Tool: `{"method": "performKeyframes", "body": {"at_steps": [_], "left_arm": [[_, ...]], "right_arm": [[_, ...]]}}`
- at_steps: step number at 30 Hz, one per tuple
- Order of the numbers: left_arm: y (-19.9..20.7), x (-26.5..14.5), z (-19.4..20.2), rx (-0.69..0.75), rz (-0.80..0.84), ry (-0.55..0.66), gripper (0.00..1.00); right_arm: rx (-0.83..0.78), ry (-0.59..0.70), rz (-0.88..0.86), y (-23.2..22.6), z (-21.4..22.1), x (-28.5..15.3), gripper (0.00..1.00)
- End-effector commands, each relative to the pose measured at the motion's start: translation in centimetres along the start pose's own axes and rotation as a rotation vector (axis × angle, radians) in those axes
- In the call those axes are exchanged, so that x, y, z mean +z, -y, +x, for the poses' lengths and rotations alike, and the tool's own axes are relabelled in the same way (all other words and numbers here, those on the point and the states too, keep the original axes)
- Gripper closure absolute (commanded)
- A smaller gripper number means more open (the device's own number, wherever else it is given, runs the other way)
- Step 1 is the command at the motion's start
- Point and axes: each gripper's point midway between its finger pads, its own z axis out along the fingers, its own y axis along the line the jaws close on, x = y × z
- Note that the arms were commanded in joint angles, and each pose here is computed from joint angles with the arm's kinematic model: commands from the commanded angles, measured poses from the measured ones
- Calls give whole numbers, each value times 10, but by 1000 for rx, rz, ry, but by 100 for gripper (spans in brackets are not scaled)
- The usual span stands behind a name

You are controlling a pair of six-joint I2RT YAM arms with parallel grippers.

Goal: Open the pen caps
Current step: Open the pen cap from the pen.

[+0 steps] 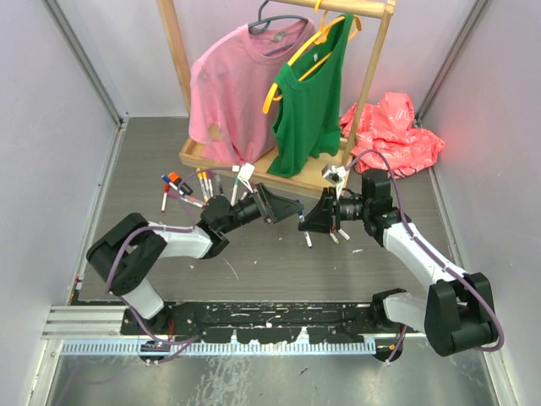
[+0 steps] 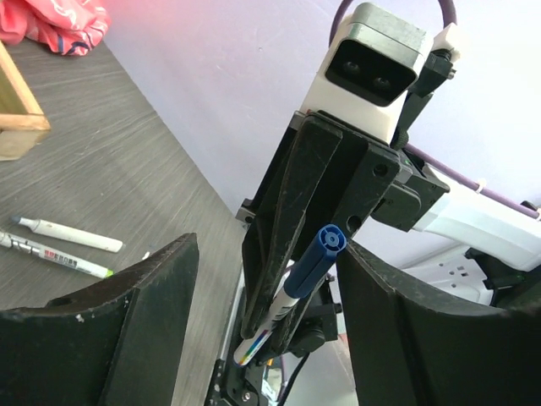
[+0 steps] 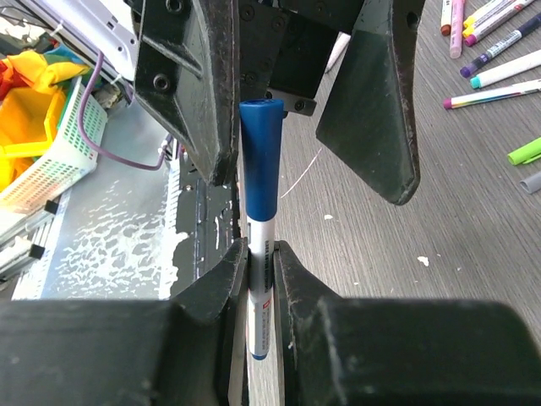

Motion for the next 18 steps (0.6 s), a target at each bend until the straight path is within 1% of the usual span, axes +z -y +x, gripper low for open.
{"method": "performKeyframes", "body": {"at_steps": [1,6,14,18], "left_arm": [[37,9,-16,4,174,46,35],[26,9,-15,11,146,62,43],[16,7,-9,43,96,41,66],[13,7,-3,78,62,16,75]], "right_arm": [[-65,12,-27,-3,-15,0,99],[-59,10,-25,-2,-14,0,99],[-41,6,-6,2,-12,0,99],[-28,2,-5,4,-11,1,99]]}}
